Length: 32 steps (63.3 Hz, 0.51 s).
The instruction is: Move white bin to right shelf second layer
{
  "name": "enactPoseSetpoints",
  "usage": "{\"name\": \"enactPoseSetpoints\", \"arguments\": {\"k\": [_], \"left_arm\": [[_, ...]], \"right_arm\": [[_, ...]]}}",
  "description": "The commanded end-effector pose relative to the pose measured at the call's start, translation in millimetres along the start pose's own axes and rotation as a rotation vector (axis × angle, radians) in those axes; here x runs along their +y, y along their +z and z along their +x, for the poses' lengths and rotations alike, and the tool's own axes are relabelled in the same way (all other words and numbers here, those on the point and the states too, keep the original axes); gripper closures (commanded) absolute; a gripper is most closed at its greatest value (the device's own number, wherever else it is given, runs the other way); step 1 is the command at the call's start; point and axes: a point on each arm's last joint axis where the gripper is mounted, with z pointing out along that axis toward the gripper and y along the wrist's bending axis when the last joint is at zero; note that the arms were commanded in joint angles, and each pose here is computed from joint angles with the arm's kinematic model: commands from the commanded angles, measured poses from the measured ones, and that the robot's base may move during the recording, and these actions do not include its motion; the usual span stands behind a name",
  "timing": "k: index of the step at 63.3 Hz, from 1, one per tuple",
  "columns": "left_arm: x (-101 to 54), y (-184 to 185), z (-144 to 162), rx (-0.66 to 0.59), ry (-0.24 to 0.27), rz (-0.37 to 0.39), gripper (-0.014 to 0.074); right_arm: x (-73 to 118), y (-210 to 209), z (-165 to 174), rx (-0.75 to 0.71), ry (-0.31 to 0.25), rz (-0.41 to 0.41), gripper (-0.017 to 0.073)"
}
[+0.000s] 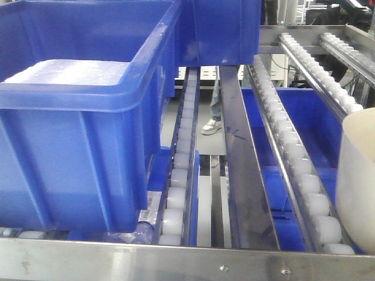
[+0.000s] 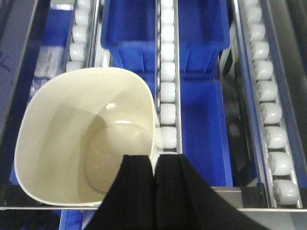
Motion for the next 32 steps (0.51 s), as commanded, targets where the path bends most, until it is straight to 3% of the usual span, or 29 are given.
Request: {"name": "enactPoseSetpoints", "arguments": {"k": [1, 32], "left_arm": [[0.3, 0.3, 4.1, -0.06, -0.009, -0.006, 0.0509], [0.3, 0.3, 4.1, -0.06, -0.009, -0.006, 0.0509]], "right_arm": [[0.3, -8.8, -5.1, -0.117, -0.004, 0.004, 0.0502], [0.4, -9.9, -1.6, -0.117, -0.005, 0.003, 0.0502]]}}
